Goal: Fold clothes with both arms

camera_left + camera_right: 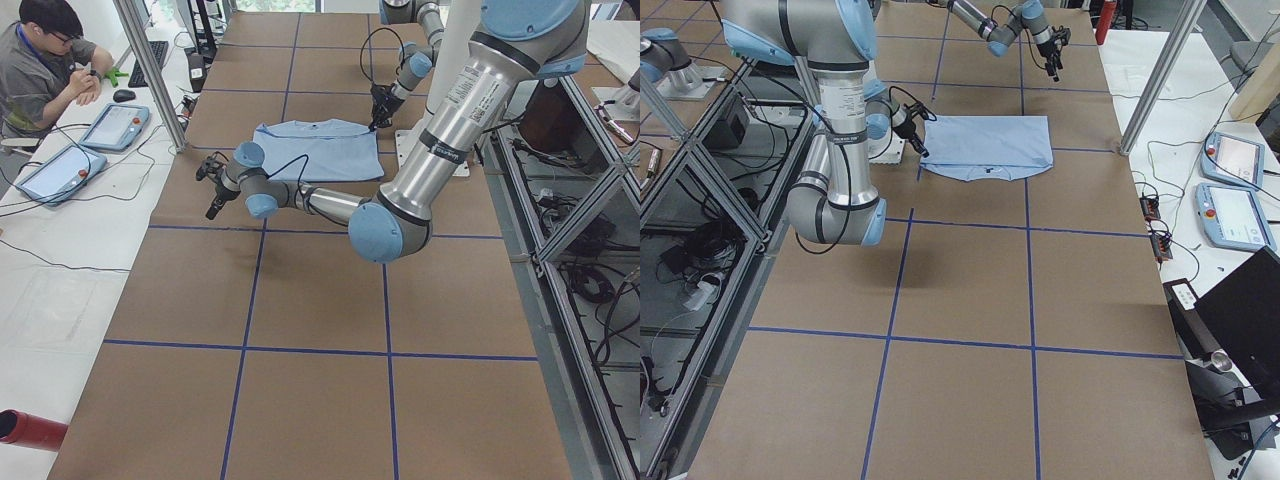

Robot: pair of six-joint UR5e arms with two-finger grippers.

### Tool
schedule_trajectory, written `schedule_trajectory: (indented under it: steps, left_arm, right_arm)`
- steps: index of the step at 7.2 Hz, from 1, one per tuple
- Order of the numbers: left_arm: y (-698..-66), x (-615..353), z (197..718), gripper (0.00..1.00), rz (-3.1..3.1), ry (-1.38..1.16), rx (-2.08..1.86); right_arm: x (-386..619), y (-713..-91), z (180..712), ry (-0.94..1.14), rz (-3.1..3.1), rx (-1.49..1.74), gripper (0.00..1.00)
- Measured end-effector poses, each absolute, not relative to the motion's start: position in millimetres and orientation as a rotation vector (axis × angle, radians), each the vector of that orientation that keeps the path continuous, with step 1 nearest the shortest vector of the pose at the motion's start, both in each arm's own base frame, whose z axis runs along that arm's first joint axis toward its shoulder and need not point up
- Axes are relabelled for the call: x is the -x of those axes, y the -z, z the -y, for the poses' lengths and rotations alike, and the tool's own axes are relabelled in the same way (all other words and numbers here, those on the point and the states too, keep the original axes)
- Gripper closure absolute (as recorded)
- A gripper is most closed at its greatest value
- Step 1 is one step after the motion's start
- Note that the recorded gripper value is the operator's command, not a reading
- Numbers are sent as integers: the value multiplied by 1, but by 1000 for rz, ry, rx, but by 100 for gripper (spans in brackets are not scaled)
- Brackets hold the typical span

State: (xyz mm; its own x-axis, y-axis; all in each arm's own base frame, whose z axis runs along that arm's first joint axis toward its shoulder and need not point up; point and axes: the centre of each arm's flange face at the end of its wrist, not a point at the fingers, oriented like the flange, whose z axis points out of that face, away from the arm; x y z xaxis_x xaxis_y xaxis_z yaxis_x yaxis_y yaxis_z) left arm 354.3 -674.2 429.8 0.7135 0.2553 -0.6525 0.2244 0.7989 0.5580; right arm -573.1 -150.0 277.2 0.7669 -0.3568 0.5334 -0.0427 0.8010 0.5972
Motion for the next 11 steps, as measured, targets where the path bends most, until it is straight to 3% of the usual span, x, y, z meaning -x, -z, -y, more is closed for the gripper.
schedule_trajectory:
  steps: [4, 8, 9, 11]
  left_arm:
    - [-429, -353, 673, 0, -794, -18, -665]
    - [-428, -353, 672, 0, -796, -18, -667]
    - [-427, -353, 672, 0, -798, -14, -667]
    - [-424, -352, 671, 0, -806, -6, -667]
  right_arm:
    - [556, -272, 162, 71, 734, -576, 100]
    - [531, -331, 148, -363, 780, -390, 98]
    - [530, -334, 144, -410, 790, -383, 2]
    - [532, -334, 141, -433, 798, -379, 0]
